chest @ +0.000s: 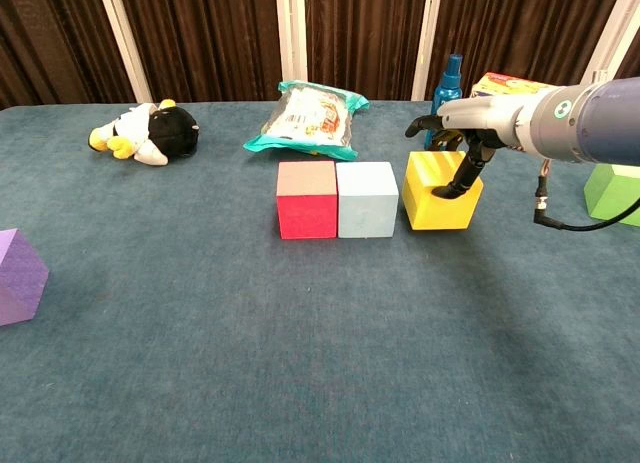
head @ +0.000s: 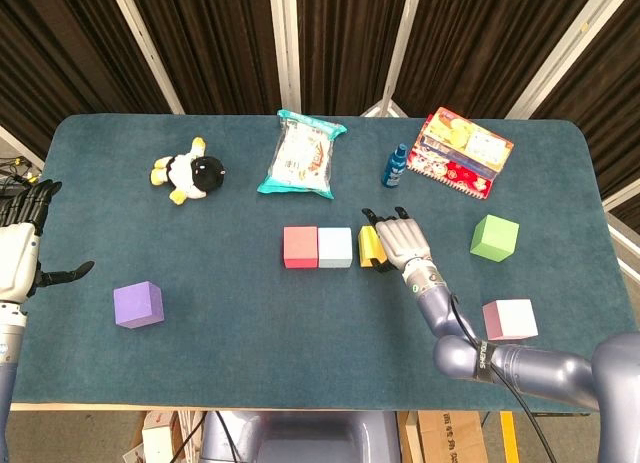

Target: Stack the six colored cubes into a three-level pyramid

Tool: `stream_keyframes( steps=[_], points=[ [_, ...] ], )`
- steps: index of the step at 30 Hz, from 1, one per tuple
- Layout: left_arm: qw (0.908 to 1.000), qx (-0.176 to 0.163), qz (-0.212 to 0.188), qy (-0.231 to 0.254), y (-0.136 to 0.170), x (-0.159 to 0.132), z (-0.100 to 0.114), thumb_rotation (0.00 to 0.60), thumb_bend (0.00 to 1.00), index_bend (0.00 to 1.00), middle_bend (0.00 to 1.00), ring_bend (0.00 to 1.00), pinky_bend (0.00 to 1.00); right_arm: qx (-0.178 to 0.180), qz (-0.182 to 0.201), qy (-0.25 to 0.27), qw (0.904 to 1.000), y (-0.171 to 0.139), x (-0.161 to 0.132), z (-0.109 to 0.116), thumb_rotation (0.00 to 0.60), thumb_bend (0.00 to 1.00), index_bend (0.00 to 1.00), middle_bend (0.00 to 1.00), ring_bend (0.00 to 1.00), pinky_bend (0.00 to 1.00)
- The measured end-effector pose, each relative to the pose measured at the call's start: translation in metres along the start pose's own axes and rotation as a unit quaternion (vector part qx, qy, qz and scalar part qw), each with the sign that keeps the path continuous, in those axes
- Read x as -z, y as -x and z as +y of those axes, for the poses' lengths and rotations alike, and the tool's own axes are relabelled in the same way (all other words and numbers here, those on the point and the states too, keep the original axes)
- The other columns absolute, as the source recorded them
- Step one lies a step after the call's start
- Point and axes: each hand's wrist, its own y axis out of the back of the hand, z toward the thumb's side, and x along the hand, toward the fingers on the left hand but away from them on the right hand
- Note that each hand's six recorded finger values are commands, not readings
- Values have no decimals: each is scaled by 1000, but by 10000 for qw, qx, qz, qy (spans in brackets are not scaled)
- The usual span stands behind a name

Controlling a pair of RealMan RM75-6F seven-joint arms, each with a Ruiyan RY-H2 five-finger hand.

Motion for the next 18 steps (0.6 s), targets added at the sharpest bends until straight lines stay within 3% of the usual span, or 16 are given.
stream_keyframes(
  steps=[18],
  points=[
    [9999, 58, 22, 85, -1, 1, -1, 600, 123, 0, 22, 0, 42, -12, 33, -46, 10000, 6, -15, -2, 600, 421, 0, 432, 352, 0]
  ],
)
